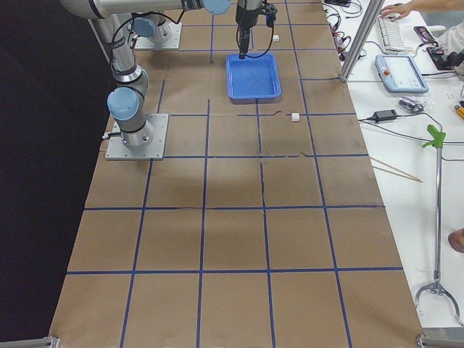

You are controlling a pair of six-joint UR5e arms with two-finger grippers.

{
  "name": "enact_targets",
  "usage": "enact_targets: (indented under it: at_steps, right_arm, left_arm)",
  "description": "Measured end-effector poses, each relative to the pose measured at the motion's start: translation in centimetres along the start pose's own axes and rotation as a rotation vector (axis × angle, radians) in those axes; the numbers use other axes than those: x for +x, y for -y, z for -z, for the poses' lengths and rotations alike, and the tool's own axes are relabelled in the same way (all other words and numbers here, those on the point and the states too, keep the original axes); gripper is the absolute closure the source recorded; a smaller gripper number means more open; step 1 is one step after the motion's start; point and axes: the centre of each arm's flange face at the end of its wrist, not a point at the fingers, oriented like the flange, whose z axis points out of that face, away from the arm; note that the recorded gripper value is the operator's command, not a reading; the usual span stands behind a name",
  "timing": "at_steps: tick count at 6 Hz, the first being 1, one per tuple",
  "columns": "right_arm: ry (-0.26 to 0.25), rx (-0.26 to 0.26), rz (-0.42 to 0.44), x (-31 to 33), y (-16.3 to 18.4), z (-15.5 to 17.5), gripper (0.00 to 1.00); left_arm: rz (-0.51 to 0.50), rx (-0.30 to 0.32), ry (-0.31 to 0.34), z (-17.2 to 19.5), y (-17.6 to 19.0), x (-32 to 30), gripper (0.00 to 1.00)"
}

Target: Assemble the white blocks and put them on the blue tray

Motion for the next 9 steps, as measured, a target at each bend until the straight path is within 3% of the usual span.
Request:
enact_targets:
  at_steps: [9]
  right_arm:
    - [0.000, -0.002, 0.000, 0.00, 0.09, -0.11, 0.00]
  left_arm:
    - [-0.001, -0.008, -0.005, -0.34, -0.11, -0.39, 0.01]
